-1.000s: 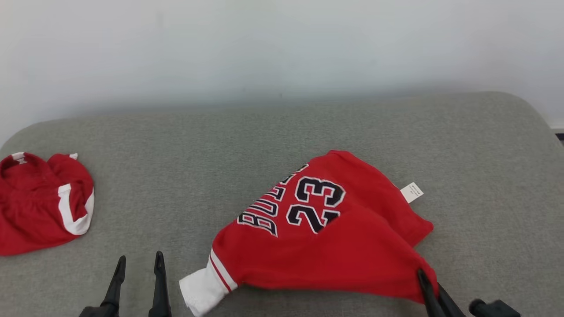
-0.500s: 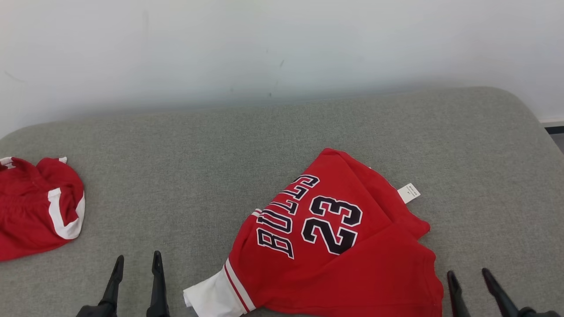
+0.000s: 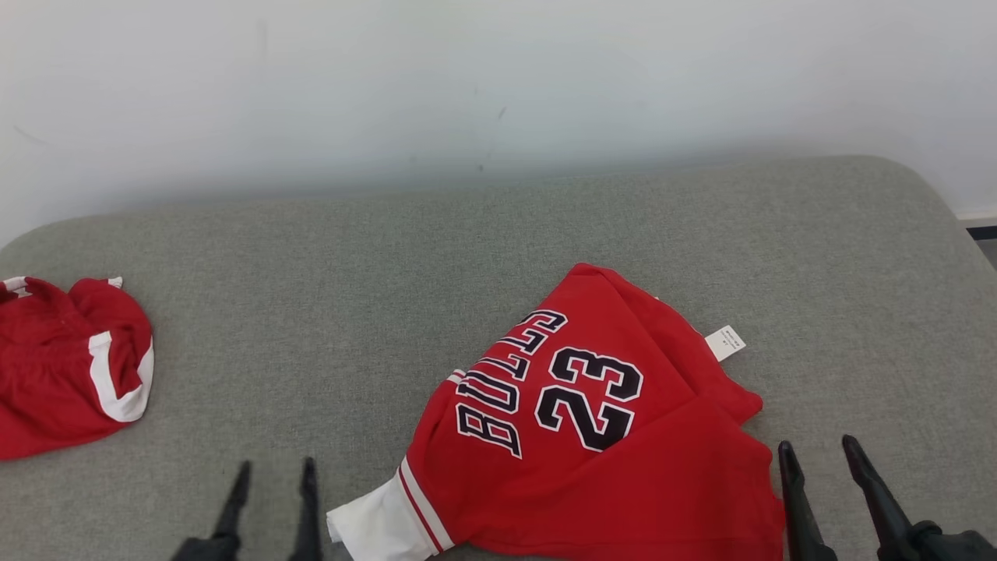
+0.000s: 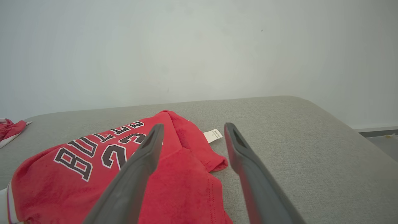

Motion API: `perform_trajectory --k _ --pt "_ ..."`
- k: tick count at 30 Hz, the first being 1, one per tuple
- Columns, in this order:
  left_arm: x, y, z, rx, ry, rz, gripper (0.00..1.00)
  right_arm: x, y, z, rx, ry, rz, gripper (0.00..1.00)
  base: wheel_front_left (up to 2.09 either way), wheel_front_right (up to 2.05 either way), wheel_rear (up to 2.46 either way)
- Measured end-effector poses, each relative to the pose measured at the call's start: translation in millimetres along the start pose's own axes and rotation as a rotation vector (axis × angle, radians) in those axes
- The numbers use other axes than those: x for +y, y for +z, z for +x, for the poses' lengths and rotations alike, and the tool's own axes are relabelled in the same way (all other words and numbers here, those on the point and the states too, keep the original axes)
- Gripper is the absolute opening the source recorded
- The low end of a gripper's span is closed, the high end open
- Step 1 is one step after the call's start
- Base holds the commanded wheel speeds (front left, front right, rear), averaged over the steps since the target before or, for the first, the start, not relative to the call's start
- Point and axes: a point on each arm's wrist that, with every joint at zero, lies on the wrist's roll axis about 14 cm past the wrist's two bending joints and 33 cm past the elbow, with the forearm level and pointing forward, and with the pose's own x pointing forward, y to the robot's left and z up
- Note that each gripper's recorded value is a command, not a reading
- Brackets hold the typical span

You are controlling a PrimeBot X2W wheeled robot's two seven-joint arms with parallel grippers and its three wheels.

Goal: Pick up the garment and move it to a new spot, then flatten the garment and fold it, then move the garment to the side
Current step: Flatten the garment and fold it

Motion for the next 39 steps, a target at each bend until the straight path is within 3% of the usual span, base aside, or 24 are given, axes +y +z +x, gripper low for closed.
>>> perform_trajectory --k 8,15,16,17,23,30,39 --pt "-35.7 -54.1 -1.4 0.186 -0.158 0.057 1.0 9.8 -8.3 6.2 0.015 0.022 0.021 1.0 0.0 0.0 0.0" --pt "-32.1 -94.9 -3.5 0.353 -0.178 0.089 1.0 9.7 -19.9 8.0 0.042 0.016 0.03 1.0 0.0 0.0 0.0" --pt "-32.2 -97.5 -2.7 0.365 -0.176 0.082 0.6 9.7 -20.7 8.6 0.044 0.017 0.03 1.0 0.0 0.0 0.0" --pt "-33.6 -98.0 -1.3 0.367 -0.179 0.075 0.0 10.1 -21.0 9.4 0.044 0.018 0.03 1.0 0.0 0.0 0.0" --pt "-23.2 -81.8 8.3 0.306 -0.148 0.057 0.0 14.5 -22.5 15.8 0.042 0.039 0.033 1.0 0.0 0.0 0.0" --pt "9.4 -9.7 20.3 0.067 -0.036 0.093 0.0 25.8 -21.4 23.5 0.031 0.08 0.035 1.0 0.0 0.0 0.0" --pt "22.4 -40.1 -44.6 0.137 0.081 0.007 0.0 36.4 -27.6 29.5 0.047 0.117 0.036 1.0 0.0 0.0 0.0"
